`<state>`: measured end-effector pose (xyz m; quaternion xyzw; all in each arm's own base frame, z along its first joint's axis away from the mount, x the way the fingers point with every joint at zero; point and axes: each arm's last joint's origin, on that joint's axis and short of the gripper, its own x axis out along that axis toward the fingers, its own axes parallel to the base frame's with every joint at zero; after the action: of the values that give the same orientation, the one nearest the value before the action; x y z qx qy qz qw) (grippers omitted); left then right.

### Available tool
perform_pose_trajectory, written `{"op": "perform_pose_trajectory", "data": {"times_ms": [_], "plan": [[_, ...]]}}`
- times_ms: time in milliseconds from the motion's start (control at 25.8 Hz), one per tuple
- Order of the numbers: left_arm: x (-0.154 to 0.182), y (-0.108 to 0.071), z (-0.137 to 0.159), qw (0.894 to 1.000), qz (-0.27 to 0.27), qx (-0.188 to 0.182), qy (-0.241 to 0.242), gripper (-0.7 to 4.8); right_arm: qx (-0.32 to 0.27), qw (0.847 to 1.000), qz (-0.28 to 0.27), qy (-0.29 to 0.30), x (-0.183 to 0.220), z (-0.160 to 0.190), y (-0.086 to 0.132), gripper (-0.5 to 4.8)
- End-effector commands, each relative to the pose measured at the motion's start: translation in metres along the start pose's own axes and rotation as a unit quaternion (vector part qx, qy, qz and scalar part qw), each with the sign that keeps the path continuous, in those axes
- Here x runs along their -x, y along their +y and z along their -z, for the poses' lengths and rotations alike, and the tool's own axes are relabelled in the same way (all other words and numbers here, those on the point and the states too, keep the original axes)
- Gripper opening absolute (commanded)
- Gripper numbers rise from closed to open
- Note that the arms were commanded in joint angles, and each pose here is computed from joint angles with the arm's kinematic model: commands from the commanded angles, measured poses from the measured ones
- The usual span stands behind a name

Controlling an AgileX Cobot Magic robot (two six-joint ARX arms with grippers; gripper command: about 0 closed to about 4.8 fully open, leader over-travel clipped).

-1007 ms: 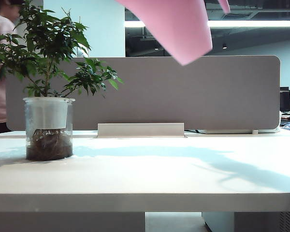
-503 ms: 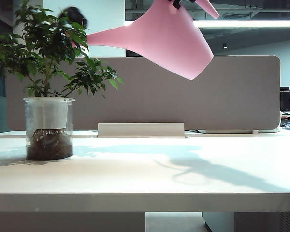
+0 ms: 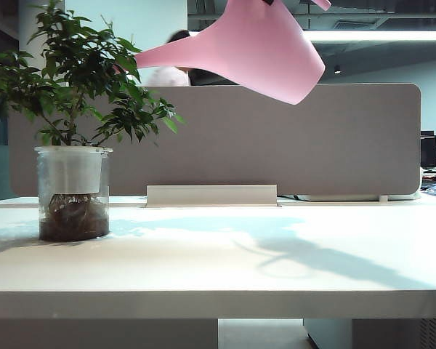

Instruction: Pick up the watering can from the table, water the potted plant, and put the can back.

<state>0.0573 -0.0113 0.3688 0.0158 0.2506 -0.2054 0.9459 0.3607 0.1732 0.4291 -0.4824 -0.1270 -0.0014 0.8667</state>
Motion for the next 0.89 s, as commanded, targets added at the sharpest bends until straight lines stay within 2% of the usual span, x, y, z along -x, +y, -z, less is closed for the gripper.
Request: {"op": "perform_pose_trajectory", "data": {"times_ms": [39,620,697,891], "plan": [[0.0004,-0.0001,-0.0017,1.0,0.001,-0.003,-0.009,-0.05,0.003,0.999,0.035,-0.034,0.0035,-0.0088,-0.0158,-0.04],[0.0004,0.0,-0.0022,1.0,0.0,-0.004,-0.011,-0.05,0.002,0.999,0.035,-0.034,0.0042,-0.0105,-0.0149,-0.04],[0.0004,0.0,-0.0022,1.0,0.0,-0.004,-0.011,-0.05,-0.012,0.999,0.035,-0.032,0.0042,-0.0104,-0.0148,-0.04],[0.0005,0.0,-0.0025,1.0,0.0,-0.005,-0.012,-0.05,-0.094,0.995,0.035,-0.024,0.0042,-0.0096,-0.0147,-0.04]]}}
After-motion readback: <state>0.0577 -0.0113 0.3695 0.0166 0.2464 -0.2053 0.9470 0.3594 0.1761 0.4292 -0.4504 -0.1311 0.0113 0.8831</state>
